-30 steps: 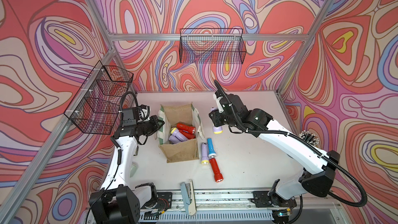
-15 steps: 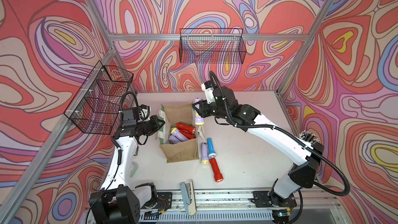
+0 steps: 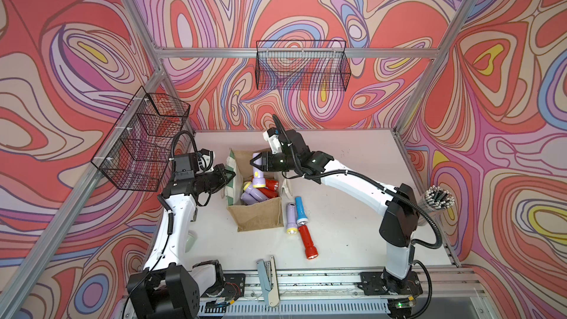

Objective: Put the flashlights into the tote bags
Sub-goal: Place the flashlight in the canvas bag.

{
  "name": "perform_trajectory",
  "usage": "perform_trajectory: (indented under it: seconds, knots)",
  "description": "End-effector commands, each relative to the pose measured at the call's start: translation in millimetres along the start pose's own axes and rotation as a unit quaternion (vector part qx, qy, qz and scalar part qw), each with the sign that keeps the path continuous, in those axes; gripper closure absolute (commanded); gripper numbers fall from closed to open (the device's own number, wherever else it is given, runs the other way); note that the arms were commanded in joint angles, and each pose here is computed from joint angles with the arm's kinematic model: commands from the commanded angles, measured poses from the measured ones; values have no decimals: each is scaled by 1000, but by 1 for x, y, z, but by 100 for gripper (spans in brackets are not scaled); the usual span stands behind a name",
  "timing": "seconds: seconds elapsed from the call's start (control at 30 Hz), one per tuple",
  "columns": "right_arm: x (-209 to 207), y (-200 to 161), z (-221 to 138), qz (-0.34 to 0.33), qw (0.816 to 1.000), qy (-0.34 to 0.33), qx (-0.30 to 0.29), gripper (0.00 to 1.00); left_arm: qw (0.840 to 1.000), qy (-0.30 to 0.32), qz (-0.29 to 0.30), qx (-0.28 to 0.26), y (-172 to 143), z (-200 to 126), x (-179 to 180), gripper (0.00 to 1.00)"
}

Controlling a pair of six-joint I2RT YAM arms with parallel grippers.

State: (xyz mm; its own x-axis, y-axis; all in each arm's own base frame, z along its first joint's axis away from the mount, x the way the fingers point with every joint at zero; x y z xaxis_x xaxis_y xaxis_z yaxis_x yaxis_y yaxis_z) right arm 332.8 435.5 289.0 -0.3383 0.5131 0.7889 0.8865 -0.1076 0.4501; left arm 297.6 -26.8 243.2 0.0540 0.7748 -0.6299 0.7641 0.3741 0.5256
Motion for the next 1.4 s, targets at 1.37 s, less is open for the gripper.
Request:
perform_trajectory:
  seconds: [1.37]
  knots:
    - [-116, -76, 83, -51, 953, -291, 65, 70, 999, -29, 13, -19, 4, -4, -10, 100]
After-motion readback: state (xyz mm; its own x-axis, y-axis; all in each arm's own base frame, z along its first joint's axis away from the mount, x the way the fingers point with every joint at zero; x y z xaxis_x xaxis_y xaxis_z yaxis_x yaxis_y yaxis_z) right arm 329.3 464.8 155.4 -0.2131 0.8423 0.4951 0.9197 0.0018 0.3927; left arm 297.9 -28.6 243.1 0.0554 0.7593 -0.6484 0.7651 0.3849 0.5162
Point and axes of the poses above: each gripper's point midway between its finger pads, its own z axis out along the fingers, its own x axis along the line the jaws close on, y = z × x, the point moved 4 cm from there along -z, back along the fingers, and after that the axes turned 11 degrees about z, right-handed, at the moved point
